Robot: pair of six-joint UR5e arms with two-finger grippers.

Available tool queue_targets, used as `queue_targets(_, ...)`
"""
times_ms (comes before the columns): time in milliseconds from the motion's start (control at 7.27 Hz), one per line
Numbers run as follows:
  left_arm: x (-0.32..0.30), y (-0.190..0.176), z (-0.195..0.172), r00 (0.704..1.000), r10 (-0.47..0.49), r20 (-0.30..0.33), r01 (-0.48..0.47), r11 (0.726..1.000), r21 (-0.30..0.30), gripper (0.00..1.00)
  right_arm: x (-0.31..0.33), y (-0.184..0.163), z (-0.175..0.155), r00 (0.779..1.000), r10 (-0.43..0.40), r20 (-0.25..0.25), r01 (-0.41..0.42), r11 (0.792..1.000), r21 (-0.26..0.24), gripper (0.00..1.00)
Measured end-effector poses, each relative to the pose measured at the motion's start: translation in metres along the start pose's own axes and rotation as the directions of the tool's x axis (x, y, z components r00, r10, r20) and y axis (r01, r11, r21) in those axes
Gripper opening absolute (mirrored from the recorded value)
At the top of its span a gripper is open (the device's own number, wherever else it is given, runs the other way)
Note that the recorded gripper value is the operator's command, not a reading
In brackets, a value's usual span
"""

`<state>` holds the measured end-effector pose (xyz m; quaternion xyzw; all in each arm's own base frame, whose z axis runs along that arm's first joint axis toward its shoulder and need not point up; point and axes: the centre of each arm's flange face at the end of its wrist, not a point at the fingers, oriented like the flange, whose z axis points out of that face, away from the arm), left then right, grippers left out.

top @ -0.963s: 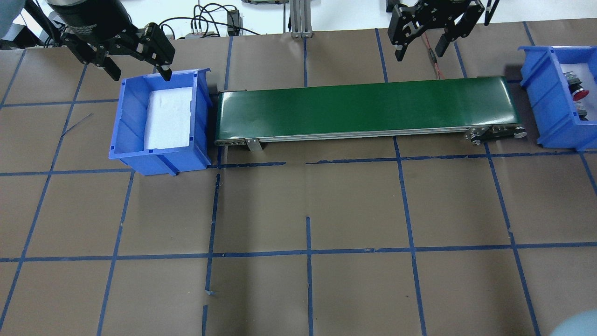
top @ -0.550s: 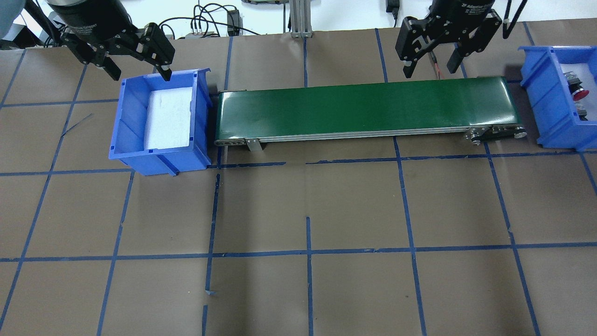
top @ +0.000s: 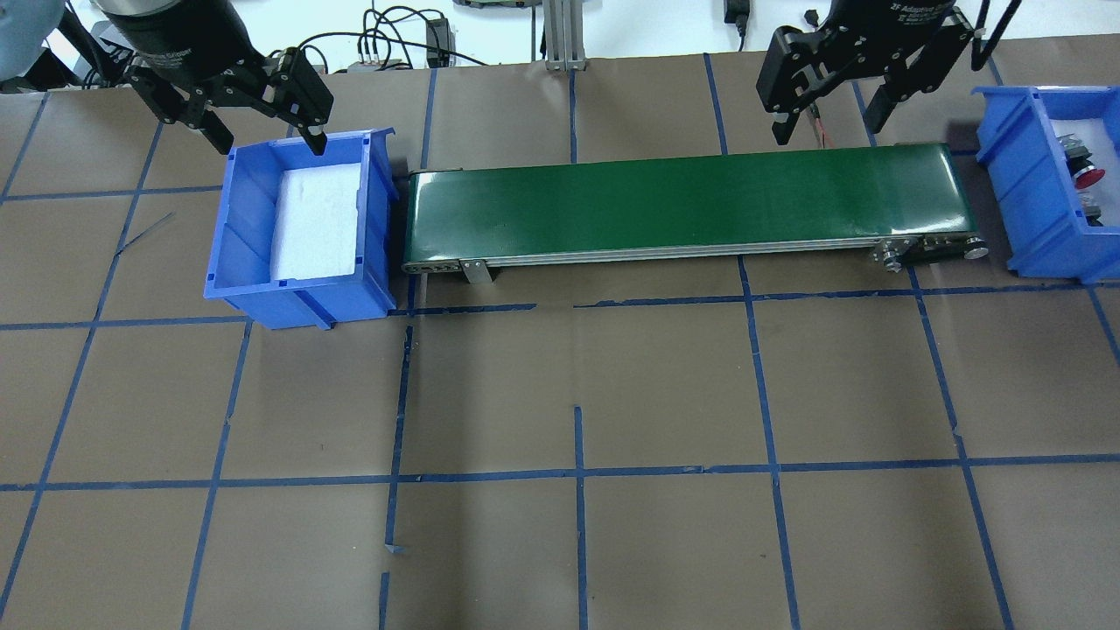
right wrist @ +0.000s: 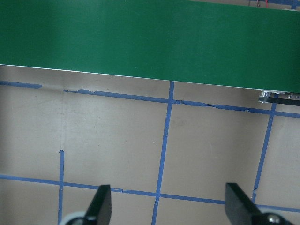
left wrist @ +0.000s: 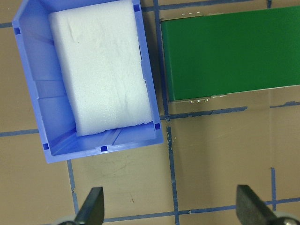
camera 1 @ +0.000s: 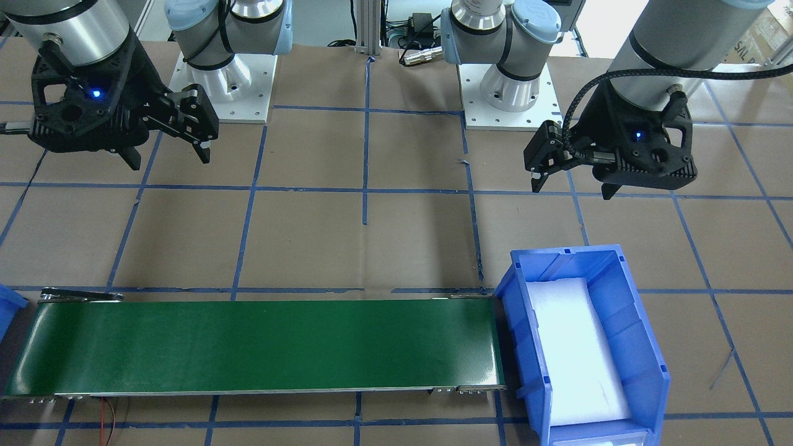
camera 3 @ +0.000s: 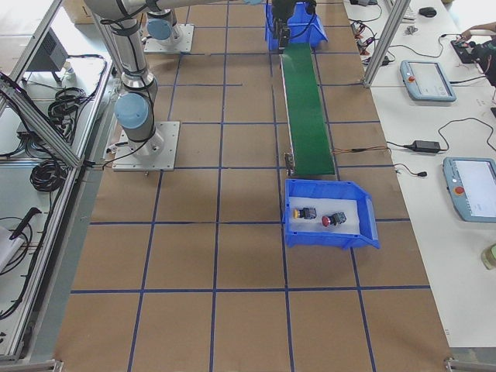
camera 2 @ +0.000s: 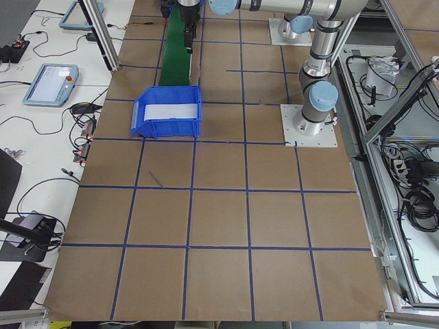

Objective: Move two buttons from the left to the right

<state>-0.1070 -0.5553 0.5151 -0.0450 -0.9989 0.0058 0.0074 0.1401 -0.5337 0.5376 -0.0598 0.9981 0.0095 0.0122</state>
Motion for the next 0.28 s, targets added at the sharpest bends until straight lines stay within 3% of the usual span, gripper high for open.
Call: queue_targets(275, 0.0000, -0.0012, 0.0023, 1.000, -0.001, -0.001, 0.001, 1.000, -0.004, 1.00, 0.0001, 0.0009, 0.0034, 1.000, 0.005, -0.001, -0.005, 1.000, -0.006, 0.88)
